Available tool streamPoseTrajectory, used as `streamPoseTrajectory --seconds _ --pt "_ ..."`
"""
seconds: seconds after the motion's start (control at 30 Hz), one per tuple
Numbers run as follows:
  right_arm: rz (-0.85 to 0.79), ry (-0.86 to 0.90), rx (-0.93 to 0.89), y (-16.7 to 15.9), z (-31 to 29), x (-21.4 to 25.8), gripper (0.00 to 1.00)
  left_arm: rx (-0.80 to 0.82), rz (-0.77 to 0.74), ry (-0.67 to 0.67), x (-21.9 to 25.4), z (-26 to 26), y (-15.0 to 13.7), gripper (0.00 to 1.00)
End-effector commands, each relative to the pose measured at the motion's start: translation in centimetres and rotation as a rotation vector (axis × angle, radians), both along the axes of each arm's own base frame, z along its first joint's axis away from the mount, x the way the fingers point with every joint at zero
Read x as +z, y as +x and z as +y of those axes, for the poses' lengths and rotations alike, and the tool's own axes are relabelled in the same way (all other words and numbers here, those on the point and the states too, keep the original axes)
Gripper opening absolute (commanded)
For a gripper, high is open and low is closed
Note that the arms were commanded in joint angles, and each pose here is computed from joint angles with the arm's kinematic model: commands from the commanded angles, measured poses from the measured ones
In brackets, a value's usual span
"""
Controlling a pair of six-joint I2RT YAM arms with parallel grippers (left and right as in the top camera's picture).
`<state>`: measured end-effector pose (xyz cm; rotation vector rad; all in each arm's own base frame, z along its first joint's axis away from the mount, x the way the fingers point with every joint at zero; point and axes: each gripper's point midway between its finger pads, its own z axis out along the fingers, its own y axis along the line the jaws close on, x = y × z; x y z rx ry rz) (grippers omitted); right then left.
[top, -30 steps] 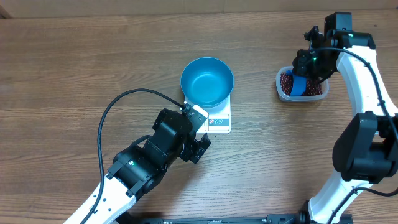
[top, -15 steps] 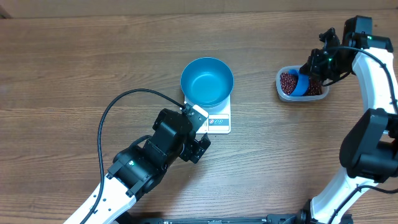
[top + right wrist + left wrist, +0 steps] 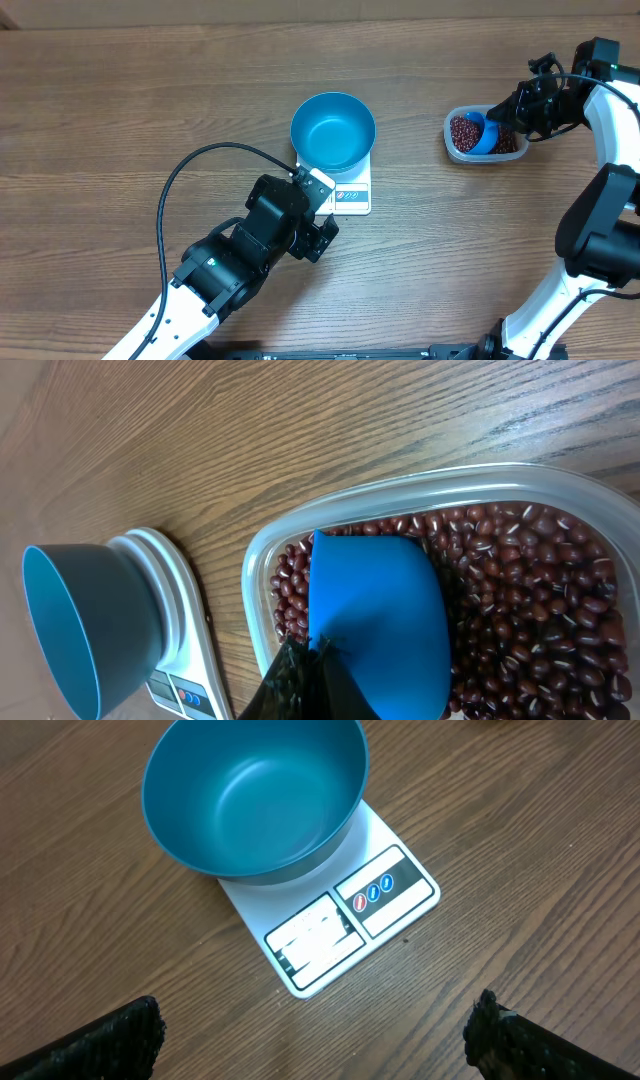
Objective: Scoop item into bowl and weigh 150g on scale
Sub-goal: 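Drag the blue cup through the beans with the right gripper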
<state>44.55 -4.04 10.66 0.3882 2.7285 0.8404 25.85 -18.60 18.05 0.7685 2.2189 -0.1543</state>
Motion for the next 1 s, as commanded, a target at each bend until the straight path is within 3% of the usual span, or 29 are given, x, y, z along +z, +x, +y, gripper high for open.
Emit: streamPoseTrajectory --seconds 0.0,0.97 --pt "0.032 0.01 0.013 -0.1 0.0 -1.7 0.04 0.019 0.004 0.003 -0.3 0.2 0.1 1.0" --pt "-0.029 0.009 0.005 -1.5 -5.1 -1.4 0.04 0.019 0.004 0.003 -0.3 0.2 0.1 1.0"
